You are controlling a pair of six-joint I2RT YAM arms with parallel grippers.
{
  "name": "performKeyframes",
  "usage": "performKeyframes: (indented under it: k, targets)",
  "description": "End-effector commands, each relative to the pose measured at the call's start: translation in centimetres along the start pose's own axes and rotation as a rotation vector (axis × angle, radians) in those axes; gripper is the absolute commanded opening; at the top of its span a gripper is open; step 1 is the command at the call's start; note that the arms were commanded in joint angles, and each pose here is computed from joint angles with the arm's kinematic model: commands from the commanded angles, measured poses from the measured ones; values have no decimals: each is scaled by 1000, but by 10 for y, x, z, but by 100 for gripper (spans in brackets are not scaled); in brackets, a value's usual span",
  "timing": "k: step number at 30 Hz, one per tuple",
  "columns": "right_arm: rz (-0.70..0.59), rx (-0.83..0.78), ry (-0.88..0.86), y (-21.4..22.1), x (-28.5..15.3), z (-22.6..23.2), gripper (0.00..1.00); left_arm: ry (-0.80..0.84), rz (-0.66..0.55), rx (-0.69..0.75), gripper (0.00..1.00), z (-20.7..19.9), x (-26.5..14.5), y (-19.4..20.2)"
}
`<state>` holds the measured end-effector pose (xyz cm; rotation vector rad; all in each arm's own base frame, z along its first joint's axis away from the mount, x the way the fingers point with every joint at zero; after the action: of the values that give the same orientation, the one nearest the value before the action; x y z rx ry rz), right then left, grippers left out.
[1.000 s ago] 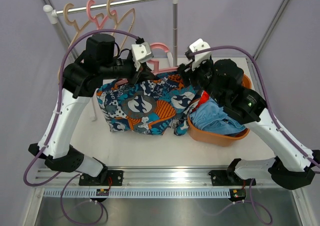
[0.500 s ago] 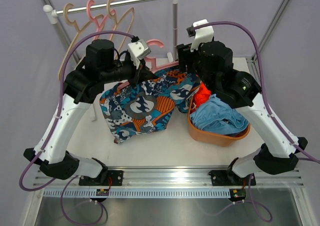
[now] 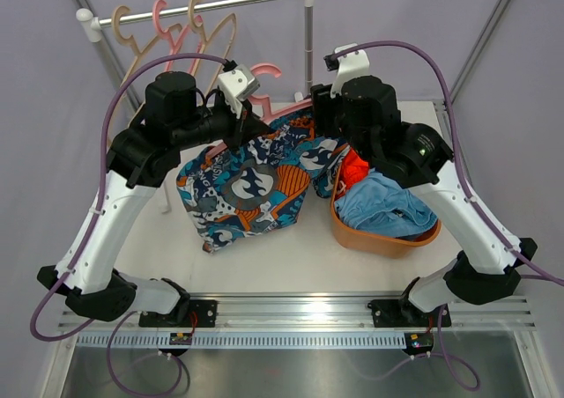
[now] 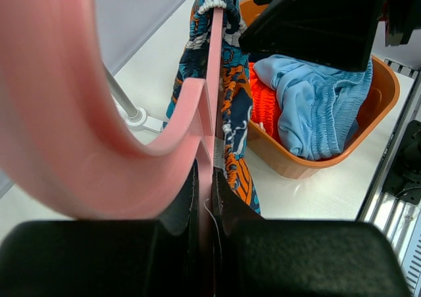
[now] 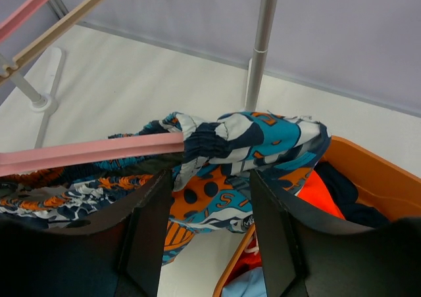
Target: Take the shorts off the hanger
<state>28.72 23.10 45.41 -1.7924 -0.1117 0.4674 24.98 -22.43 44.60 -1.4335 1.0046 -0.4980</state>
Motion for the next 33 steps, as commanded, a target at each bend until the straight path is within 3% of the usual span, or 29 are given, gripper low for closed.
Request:
performKeyframes:
  k: [1, 9, 17, 29, 33]
  targets:
    - [5, 28, -26, 2, -3, 3, 59, -8, -132, 34, 0, -5, -11, -32]
    - [11, 25, 29, 3, 16, 4, 54, 19, -130, 37, 0, -10, -12, -31]
    - [-24, 65, 41, -6, 26, 5, 42, 27, -109, 30, 0, -9, -6, -24]
    - [-63, 105, 48, -13, 25, 0, 49, 20, -94, 25, 0, -8, -3, -21]
    - [-45, 119, 54, -6, 33, -1, 35, 36, -95, 29, 0, -11, -6, -21]
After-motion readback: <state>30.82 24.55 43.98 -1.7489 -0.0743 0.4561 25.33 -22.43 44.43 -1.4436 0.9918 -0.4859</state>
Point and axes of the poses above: each gripper's point midway between its finger pads, its own x axis out along the fingers, its own z axis along the line the jaws close on, y = z × x, the point moved 3 cm from there along -x, back along the fingers, and after that the axes turned 12 degrees about -x, right-handed, at the moved point
